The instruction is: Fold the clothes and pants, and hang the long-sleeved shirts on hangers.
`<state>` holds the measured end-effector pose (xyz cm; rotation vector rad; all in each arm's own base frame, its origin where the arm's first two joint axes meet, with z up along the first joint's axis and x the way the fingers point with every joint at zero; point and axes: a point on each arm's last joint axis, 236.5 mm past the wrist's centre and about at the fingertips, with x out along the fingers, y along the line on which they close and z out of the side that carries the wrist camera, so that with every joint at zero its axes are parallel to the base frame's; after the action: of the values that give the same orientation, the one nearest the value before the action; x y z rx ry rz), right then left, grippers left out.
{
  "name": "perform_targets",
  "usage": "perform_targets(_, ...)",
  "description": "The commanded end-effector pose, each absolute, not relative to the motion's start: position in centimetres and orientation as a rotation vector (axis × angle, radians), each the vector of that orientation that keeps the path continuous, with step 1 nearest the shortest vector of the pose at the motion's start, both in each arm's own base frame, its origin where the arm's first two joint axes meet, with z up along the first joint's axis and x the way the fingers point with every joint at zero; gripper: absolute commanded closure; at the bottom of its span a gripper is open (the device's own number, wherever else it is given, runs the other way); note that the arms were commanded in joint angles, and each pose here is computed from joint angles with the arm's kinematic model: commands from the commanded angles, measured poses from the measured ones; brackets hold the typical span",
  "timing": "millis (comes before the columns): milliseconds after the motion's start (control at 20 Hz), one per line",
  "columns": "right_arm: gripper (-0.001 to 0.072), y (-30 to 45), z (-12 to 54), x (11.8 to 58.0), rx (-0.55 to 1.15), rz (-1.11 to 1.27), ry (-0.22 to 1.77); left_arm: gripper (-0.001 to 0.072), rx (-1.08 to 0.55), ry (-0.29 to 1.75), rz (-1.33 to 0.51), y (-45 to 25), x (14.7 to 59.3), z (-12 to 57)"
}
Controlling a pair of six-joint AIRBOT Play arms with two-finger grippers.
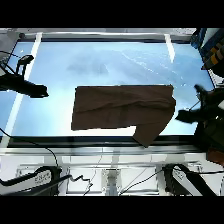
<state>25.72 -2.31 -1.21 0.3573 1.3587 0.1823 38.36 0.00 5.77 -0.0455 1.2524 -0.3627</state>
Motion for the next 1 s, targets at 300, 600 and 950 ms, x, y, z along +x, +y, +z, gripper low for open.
perform_targets(300, 0.0323, -0.5, -9.8, 22.5, 0.589, 0.093, 1.439, 0.0693, -0.095, 1.271, -0.398, -0.9, 37.7, 4.9)
perform_targets(600, 0.0339, 2.1, -12.4, 24.3, 0.678, 0.263, 1.418, 0.0692, -0.096, 1.273, -0.399, -0.9, 37.7, 4.8)
perform_targets(950, 0.0625, 2.3, -13.1, 24.8, 0.65, 0.313, 1.393, 0.0192, -0.152, 1.358, -0.4, -1.3, 36.5, 2.5)
